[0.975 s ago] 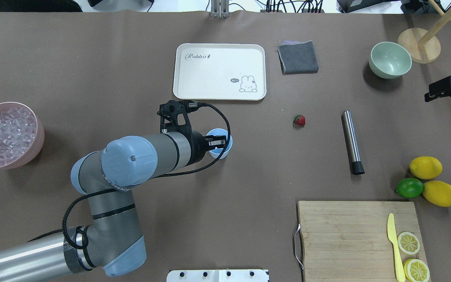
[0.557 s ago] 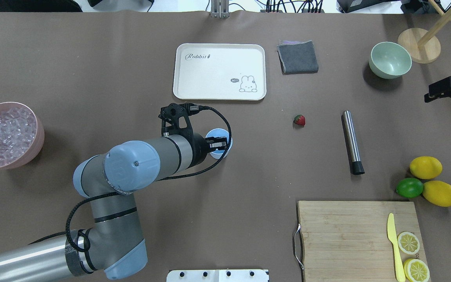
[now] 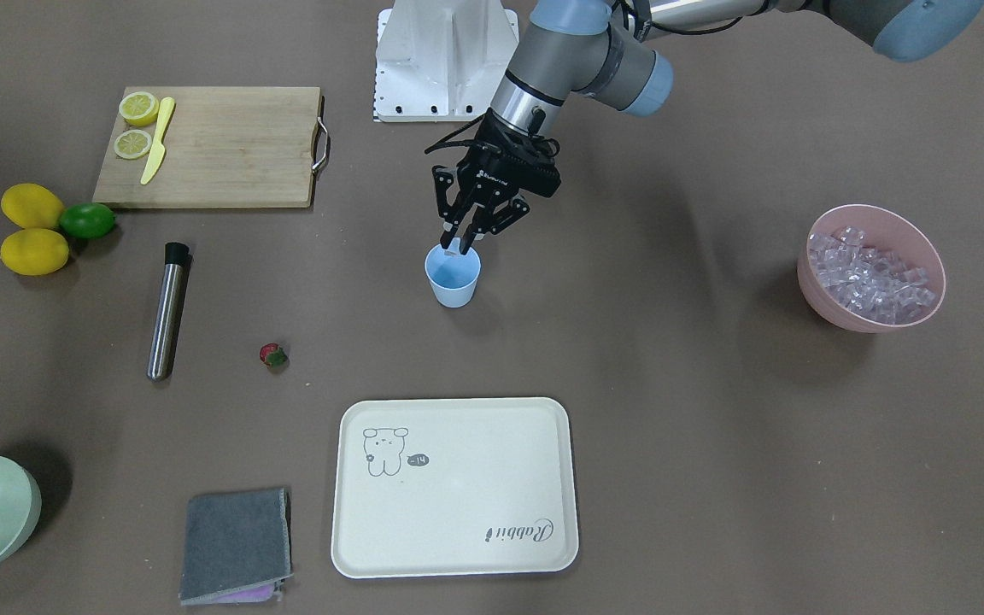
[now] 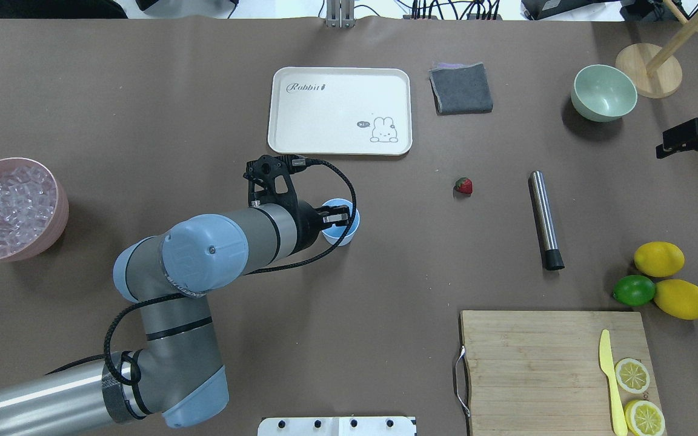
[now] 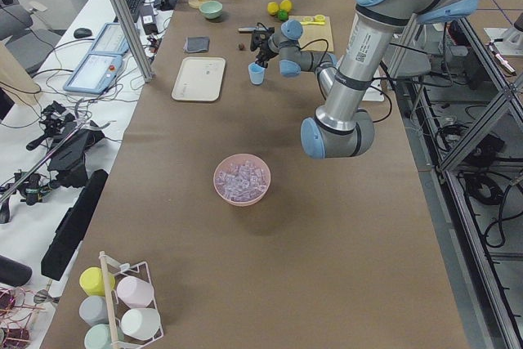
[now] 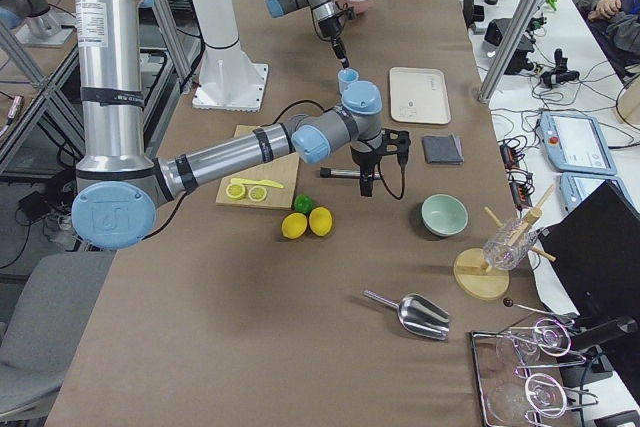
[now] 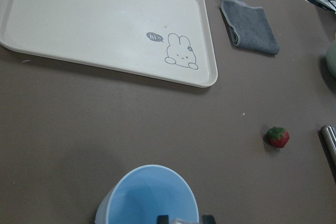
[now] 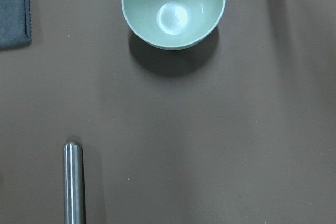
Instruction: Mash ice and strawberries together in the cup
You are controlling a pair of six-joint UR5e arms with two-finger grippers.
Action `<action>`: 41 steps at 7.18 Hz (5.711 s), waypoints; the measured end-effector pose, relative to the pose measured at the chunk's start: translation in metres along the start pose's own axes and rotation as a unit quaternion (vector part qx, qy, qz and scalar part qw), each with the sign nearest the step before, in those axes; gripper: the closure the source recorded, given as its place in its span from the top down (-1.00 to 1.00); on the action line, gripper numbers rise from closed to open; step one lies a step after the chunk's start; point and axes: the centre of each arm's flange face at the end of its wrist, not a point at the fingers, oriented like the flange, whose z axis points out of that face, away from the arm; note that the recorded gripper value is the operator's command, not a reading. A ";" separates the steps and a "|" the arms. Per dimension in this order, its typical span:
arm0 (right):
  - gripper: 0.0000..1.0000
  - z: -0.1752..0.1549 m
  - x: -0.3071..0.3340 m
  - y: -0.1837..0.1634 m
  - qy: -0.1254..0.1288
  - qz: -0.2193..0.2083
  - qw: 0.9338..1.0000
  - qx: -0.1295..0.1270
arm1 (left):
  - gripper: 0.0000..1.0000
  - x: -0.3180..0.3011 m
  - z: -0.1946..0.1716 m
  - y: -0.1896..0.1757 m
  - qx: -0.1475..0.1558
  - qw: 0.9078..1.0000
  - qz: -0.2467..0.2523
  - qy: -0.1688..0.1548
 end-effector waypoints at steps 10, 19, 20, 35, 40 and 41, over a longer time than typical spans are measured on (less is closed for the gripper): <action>1.00 0.001 0.001 -0.001 0.002 0.000 1.000 0.001 | 1.00 -0.056 -0.046 -0.038 -0.093 0.976 0.150 -0.128; 1.00 0.000 -0.001 -0.001 0.001 -0.005 1.000 0.003 | 0.99 -0.371 -0.178 -0.187 -0.232 0.906 0.310 -0.169; 1.00 0.000 -0.001 -0.001 0.001 -0.005 1.000 0.003 | 0.99 -0.407 -0.179 -0.185 -0.233 0.910 0.304 -0.161; 1.00 0.001 -0.010 -0.002 0.003 -0.013 1.000 0.008 | 0.87 -0.499 -0.198 -0.092 -0.220 0.943 0.201 -0.148; 1.00 0.003 -0.011 -0.002 0.004 -0.013 1.000 0.007 | 0.74 -0.501 -0.195 -0.084 -0.230 0.939 0.207 -0.148; 1.00 0.003 -0.011 -0.002 0.004 -0.013 1.000 0.007 | 0.46 -0.501 -0.194 -0.084 -0.231 0.939 0.208 -0.148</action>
